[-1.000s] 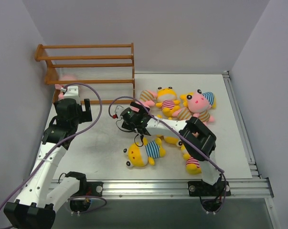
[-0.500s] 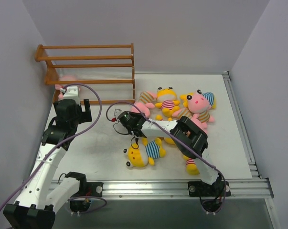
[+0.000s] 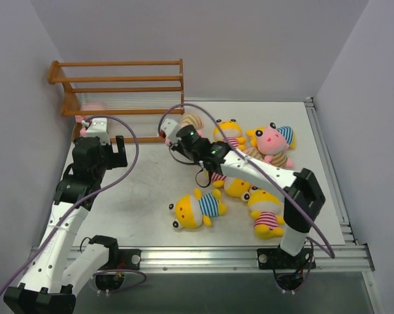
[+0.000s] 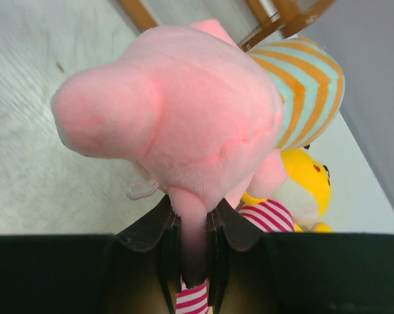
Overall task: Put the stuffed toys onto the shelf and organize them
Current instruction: Grab a stuffed toy with the right arm, then pass the stuffed toy from the right arm to the left
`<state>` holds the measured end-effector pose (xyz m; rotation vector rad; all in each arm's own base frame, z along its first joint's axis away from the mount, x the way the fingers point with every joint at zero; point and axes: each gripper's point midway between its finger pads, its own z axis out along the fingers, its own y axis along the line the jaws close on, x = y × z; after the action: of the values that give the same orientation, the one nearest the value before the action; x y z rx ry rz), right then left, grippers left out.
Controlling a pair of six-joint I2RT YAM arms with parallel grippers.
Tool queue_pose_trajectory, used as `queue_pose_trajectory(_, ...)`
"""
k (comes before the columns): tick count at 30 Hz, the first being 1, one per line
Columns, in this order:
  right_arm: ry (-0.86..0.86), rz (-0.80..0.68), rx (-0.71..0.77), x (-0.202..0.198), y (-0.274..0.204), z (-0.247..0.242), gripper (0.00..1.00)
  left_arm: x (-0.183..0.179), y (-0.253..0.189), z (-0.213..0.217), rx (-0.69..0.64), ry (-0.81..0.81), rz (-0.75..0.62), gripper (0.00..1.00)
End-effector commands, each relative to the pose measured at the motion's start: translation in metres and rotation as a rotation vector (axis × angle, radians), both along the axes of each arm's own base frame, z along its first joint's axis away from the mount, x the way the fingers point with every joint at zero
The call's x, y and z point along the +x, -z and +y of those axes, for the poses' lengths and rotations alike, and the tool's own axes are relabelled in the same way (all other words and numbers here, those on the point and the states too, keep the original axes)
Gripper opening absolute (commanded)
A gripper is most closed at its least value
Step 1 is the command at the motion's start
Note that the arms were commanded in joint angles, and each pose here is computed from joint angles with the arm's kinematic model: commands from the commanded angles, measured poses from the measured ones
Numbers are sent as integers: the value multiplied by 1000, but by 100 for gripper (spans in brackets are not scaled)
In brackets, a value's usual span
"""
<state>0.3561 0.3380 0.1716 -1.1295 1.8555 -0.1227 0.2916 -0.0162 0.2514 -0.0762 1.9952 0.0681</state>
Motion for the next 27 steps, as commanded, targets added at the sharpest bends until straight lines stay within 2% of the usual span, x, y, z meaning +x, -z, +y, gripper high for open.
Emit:
queue_pose_trajectory(1, 36, 142, 334, -5, -57, -13, 0, 4, -30, -18, -37, 109, -126, 96)
queue_pose_trajectory(2, 64, 168, 380, 0, -60, -25, 0, 4, -31, -21, -42, 128, -137, 96)
queue_pose_trajectory(11, -78, 497, 821, -33, -106, -48, 0, -13, -50, -67, -64, 410, -284, 96)
queue_pose_trajectory(13, -92, 511, 855, -33, -112, -56, 0, -18, -55, -76, -39, 480, -320, 96)
queue_pose_trajectory(21, -292, 665, 937, -69, -129, -39, 0, -40, -55, -113, 1, 698, -386, 96)
queue_pose_trajectory(27, -366, 704, 958, -79, -135, -31, 0, -50, -55, -138, -38, 822, -396, 95)
